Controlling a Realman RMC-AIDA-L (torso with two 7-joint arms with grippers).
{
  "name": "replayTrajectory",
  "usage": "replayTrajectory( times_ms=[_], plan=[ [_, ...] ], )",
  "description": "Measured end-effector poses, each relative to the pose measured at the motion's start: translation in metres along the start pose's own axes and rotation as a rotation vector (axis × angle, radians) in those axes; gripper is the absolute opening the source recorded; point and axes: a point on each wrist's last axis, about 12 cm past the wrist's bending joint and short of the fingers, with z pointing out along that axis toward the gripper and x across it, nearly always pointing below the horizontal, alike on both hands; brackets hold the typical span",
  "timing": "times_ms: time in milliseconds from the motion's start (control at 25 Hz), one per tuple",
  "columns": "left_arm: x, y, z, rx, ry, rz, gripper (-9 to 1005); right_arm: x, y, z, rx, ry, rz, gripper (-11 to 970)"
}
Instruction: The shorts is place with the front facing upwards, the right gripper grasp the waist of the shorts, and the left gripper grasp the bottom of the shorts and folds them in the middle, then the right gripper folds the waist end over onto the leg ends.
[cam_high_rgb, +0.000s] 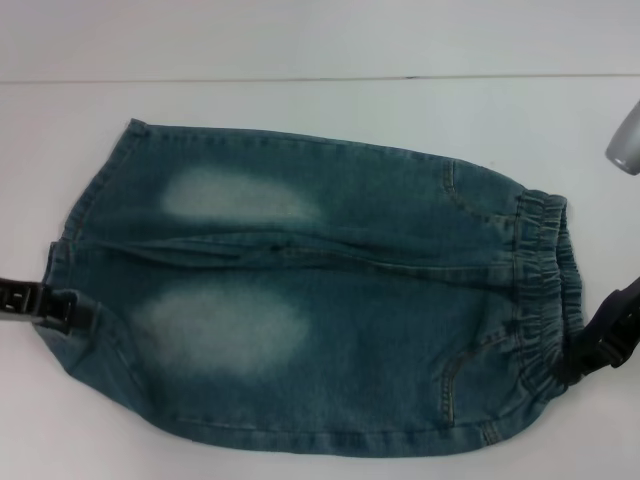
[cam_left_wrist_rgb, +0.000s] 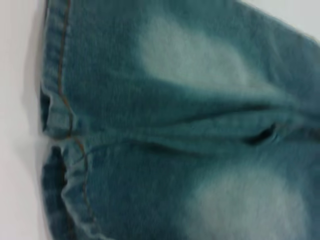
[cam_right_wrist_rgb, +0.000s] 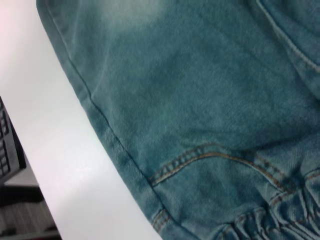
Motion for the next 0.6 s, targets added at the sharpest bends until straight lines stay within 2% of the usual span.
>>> replayTrajectory(
  times_ms=[120,280,400,600],
  plan=[
    [-0.002,0.002,-0.008,0.028,-0.074,-0.029,91,0.009,-0.006,-0.007,-0.008,-0.081,0.034,47],
    [-0.007,0.009,-0.014,0.032,-0.174,-0.073,93,0.025,-0.016,-0.017,-0.025,-0.282,0.108,36],
    [-0.013,0.011,-0.011,0.033,-0.237,-0.092,95,0.037,-0.024,-0.015,-0.033,-0.474,0.231,36],
    [-0.028,0.01,-0.001,0.04,-0.339,-0.102,97,0.047,-0.032,-0.008,-0.023,-0.61,0.318,37]
  ],
)
